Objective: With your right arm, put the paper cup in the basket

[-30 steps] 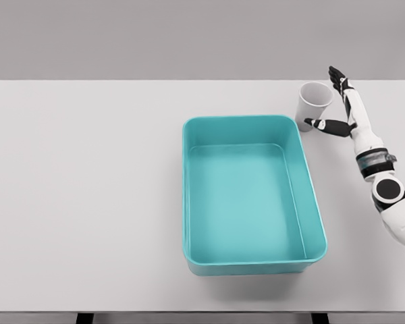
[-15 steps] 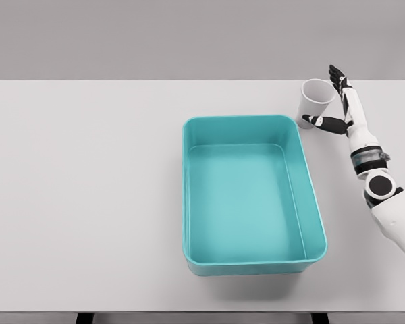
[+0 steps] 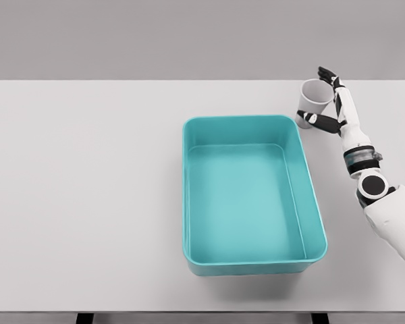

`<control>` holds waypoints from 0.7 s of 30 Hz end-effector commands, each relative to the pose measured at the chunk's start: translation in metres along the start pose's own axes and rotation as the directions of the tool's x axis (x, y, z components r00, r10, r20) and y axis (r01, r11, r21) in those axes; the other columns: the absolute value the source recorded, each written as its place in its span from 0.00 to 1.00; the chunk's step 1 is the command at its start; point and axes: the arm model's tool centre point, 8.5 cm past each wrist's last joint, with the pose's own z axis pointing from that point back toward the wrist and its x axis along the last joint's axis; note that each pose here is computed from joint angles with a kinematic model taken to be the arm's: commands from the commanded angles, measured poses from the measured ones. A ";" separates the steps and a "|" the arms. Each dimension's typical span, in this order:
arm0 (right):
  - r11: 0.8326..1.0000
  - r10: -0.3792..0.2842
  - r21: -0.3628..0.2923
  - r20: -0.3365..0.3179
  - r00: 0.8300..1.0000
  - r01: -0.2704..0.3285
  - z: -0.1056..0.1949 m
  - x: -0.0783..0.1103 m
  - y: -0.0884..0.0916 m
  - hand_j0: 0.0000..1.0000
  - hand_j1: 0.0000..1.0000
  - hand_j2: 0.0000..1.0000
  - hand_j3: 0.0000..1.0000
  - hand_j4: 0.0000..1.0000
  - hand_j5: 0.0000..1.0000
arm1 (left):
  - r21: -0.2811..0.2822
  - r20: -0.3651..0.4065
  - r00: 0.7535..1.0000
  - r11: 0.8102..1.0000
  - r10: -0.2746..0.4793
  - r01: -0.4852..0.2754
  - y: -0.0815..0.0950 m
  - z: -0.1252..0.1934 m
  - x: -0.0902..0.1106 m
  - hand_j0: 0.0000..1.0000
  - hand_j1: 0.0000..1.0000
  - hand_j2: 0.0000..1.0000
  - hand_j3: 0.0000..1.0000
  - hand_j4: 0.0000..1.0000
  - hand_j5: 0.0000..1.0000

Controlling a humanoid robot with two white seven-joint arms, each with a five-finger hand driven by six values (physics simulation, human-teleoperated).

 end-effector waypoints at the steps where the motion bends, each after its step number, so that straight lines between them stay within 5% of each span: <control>1: 1.000 0.007 0.008 0.003 1.000 -0.007 0.000 0.000 0.001 0.71 0.71 0.71 0.71 0.71 0.71 | 0.000 0.000 1.000 1.000 0.001 -0.001 0.000 0.000 0.000 1.00 1.00 1.00 1.00 1.00 1.00; 9: 1.000 0.008 0.016 0.031 0.999 -0.009 -0.002 0.009 -0.002 0.65 0.65 0.65 0.65 0.65 0.65 | 0.000 0.000 1.000 1.000 0.000 0.000 0.000 0.000 0.000 1.00 1.00 1.00 1.00 1.00 1.00; 16: 0.998 0.050 0.021 0.079 0.996 -0.052 0.000 0.023 -0.032 0.65 0.65 0.65 0.65 0.65 0.65 | 0.000 0.000 1.000 1.000 0.000 0.000 0.000 0.000 0.000 1.00 1.00 1.00 1.00 1.00 1.00; 21: 0.993 0.093 0.053 0.165 0.982 -0.103 0.002 0.053 -0.053 0.66 0.66 0.66 0.66 0.66 0.66 | 0.000 0.000 1.000 1.000 0.000 0.000 0.000 0.000 0.000 1.00 1.00 1.00 1.00 1.00 1.00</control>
